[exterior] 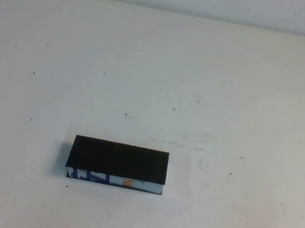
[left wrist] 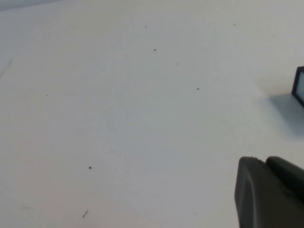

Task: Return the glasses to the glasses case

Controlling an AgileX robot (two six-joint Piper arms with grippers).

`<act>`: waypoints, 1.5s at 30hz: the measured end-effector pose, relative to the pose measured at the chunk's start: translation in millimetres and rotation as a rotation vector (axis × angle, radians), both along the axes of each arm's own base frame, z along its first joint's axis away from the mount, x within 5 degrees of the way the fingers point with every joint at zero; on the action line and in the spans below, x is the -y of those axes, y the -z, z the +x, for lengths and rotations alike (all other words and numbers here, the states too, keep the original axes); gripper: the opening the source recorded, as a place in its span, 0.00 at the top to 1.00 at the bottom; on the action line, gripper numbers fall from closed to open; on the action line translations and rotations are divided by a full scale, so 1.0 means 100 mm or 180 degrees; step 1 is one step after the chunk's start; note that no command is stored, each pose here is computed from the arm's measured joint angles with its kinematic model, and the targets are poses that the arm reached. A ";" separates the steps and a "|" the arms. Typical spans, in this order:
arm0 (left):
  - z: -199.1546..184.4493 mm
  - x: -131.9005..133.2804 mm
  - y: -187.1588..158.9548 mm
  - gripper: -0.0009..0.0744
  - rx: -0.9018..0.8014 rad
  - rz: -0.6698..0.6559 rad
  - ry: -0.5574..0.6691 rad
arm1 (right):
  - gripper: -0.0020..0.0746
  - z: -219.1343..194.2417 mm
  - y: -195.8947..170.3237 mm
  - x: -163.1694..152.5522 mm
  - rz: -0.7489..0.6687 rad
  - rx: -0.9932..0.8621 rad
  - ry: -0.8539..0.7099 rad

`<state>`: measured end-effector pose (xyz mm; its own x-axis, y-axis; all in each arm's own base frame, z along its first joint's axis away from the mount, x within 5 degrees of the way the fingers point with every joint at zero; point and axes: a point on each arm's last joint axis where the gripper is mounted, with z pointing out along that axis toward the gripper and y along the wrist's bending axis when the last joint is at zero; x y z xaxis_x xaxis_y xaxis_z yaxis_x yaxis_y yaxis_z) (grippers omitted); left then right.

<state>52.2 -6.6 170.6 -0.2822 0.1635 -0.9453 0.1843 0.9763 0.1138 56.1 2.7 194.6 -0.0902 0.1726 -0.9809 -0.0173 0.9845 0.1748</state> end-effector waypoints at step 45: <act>0.00 -0.02 0.00 0.99 -0.0009 0.0027 -0.0078 | 0.99 -0.03 0.21 -0.02 -0.0087 -0.0596 -0.0089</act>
